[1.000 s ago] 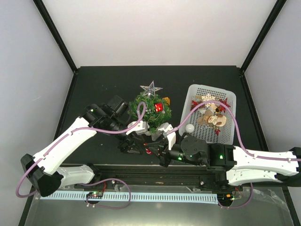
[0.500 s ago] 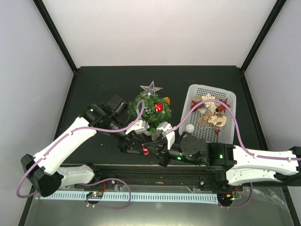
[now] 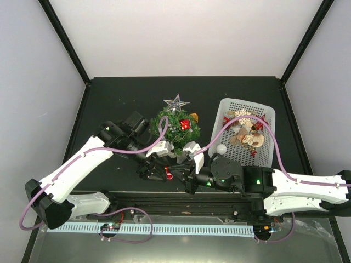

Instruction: Decorate the small christmas tree

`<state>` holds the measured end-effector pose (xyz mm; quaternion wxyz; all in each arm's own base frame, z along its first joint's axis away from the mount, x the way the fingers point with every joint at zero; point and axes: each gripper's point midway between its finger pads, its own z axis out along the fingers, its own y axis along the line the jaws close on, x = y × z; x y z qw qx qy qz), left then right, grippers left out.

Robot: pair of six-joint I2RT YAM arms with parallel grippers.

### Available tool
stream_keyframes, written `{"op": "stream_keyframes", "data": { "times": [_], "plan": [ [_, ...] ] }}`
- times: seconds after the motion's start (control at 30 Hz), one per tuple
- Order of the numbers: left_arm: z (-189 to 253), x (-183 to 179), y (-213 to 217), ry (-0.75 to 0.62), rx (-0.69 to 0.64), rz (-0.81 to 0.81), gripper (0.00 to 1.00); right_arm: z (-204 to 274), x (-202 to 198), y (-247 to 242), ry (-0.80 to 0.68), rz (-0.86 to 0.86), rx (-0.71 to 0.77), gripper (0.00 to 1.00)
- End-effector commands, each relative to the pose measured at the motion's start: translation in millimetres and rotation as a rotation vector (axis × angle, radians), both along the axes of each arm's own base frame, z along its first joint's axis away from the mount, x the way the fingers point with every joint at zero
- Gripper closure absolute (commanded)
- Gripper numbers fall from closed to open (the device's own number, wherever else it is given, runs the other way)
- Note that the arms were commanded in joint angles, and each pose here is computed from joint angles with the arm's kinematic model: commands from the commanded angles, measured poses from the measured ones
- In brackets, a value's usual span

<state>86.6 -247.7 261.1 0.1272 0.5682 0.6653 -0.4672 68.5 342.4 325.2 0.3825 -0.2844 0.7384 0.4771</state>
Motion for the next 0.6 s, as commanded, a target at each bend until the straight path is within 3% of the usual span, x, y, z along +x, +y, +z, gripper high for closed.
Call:
{"op": "stream_keyframes", "data": {
  "times": [0.0, 0.4, 0.57],
  "plan": [
    [1.7, -1.2, 0.8, -0.005, -0.016, -0.004, 0.26, 21.7, -3.8, 1.9, -0.012, 0.018, 0.063, 0.99],
    [-1.2, 3.1, 1.0, -0.012, -0.008, 0.014, 0.24, 25.9, -11.7, 5.3, -0.001, 0.059, 0.083, 0.99],
    [-0.4, 4.7, 0.9, -0.009, -0.009, 0.021, 0.17, 26.8, -14.6, 6.9, 0.003, 0.074, 0.087, 0.99]
  ]
}}
